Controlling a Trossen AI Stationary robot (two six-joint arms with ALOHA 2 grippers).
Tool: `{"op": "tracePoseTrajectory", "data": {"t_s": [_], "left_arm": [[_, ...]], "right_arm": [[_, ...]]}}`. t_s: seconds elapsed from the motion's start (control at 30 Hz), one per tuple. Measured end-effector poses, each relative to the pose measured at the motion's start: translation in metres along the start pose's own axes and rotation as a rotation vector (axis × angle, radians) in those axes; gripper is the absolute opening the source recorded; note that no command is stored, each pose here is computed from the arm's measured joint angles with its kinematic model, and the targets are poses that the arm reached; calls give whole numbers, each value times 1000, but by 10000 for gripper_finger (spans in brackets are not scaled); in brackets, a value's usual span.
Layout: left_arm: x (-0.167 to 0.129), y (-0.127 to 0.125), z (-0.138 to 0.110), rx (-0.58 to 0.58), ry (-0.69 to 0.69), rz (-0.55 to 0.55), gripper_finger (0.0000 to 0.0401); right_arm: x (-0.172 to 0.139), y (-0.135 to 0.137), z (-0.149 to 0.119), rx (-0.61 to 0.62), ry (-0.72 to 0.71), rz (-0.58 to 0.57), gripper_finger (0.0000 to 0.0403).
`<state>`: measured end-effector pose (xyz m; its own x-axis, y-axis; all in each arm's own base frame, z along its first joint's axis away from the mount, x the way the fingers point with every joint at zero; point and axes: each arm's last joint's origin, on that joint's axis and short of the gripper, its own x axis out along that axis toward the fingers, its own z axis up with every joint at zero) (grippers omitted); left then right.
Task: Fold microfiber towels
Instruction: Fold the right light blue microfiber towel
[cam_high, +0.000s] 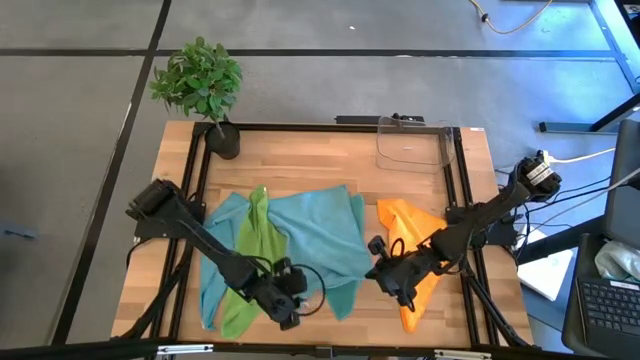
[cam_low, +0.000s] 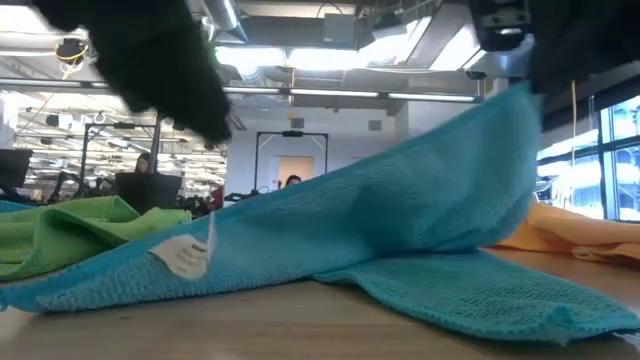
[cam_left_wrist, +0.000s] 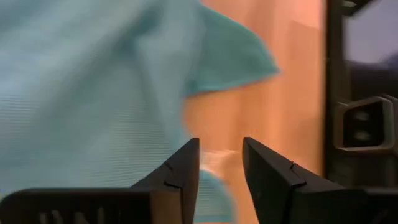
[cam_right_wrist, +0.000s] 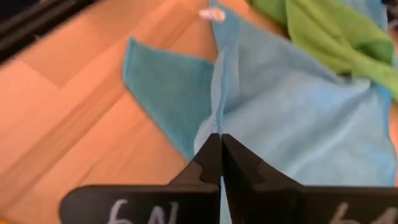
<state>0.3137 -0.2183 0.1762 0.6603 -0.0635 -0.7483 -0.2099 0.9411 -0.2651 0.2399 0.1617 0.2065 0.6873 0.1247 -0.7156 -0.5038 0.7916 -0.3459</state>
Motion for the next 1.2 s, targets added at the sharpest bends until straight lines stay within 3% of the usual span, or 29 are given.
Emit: {"op": "tracePoseTrajectory", "data": {"t_s": [0.27,0.57,0.87,1.2], "left_arm": [[13,-4,-9,-57,92,-87,172],[12,-8,-14,-85,106,-94,180],[29,-11,-38,15,122,-29,177],[31,-7,-39,22,49,65,177]], "right_arm": [[-5,14,-6,0,78,-19,6],[-7,18,-10,40,112,-38,6],[-7,19,-11,52,125,-54,6],[-8,20,-11,59,125,-54,6]]}}
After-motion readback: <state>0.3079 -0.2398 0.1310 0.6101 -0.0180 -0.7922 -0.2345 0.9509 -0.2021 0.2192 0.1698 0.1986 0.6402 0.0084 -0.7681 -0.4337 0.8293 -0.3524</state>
